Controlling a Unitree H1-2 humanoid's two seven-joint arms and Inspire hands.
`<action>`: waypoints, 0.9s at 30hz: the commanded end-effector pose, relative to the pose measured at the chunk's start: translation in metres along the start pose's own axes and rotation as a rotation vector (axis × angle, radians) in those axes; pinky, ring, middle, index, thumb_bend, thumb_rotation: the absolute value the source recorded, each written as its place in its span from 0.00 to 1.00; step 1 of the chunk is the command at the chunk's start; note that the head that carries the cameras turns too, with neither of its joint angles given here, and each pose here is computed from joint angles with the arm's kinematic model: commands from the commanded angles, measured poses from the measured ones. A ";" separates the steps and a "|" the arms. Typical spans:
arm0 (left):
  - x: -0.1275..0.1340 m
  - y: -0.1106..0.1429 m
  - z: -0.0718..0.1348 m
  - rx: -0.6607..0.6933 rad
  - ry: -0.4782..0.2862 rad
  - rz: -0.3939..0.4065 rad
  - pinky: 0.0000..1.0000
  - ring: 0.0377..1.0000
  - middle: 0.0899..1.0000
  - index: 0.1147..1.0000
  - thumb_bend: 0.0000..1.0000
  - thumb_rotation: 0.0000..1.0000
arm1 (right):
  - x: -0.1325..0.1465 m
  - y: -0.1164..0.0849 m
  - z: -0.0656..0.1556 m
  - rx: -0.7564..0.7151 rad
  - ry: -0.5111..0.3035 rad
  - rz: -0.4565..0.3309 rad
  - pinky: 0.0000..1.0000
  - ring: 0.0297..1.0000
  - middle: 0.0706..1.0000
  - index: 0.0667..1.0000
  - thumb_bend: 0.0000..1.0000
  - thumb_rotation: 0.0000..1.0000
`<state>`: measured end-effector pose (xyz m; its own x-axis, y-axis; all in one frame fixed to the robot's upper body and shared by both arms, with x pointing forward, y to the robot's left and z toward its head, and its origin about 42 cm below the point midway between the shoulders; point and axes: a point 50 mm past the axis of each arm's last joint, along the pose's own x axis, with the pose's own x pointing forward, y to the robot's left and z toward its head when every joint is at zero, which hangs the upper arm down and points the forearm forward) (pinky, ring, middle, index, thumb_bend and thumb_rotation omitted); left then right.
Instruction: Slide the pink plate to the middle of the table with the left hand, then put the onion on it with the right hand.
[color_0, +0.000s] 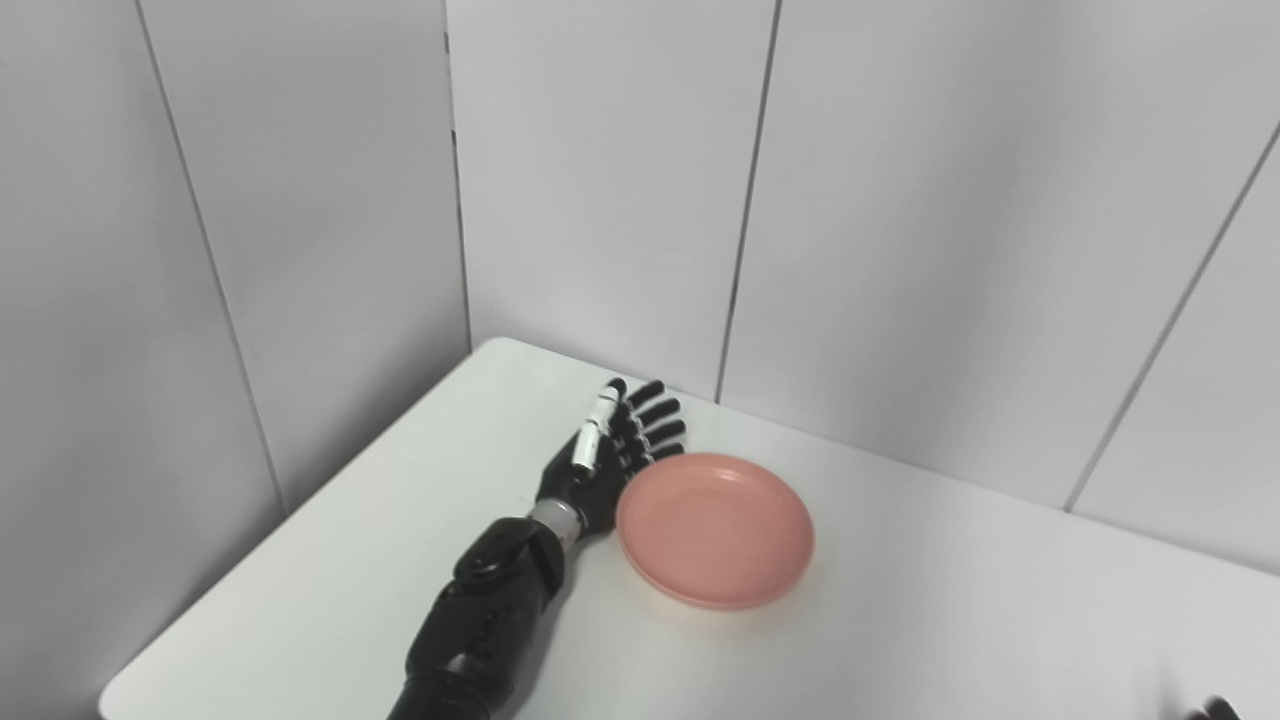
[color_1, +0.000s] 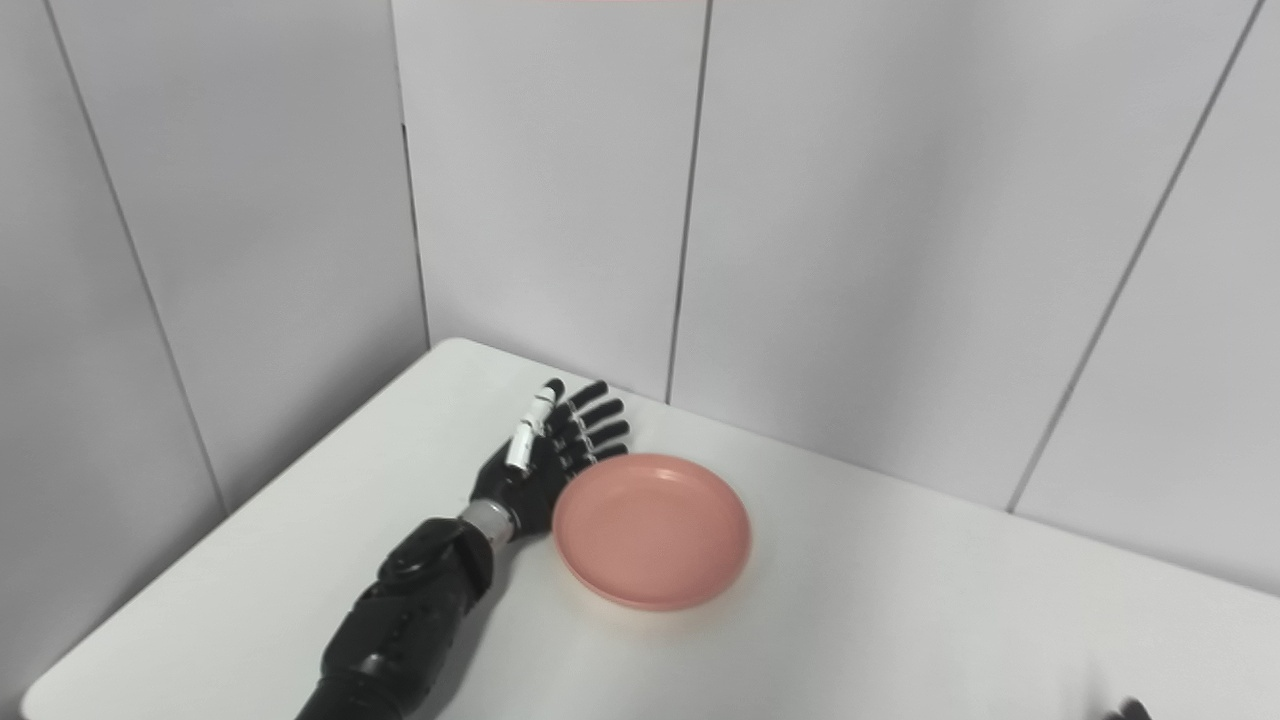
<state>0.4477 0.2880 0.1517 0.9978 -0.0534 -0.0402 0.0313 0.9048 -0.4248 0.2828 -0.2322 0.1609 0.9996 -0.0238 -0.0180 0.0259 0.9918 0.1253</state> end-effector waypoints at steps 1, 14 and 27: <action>-0.010 0.003 -0.026 -0.011 0.115 0.044 0.82 0.83 0.84 0.83 0.39 1.00 | -0.003 0.005 0.011 -0.010 -0.037 0.014 1.00 1.00 1.00 1.00 0.14 1.00; -0.018 -0.026 -0.024 -0.046 0.121 0.010 0.84 0.85 0.86 0.84 0.40 1.00 | -0.008 0.011 0.015 -0.001 -0.057 0.013 1.00 1.00 1.00 1.00 0.12 1.00; -0.021 -0.062 -0.028 -0.038 0.142 -0.059 0.82 0.84 0.85 0.82 0.40 1.00 | -0.006 0.017 0.014 -0.037 -0.060 0.012 1.00 1.00 1.00 1.00 0.18 1.00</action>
<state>0.4281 0.2274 0.1599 0.9844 -0.1499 -0.0915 0.0902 0.8787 -0.4688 0.2749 -0.2212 0.1628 0.9996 -0.0237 -0.0172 0.0251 0.9961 0.0849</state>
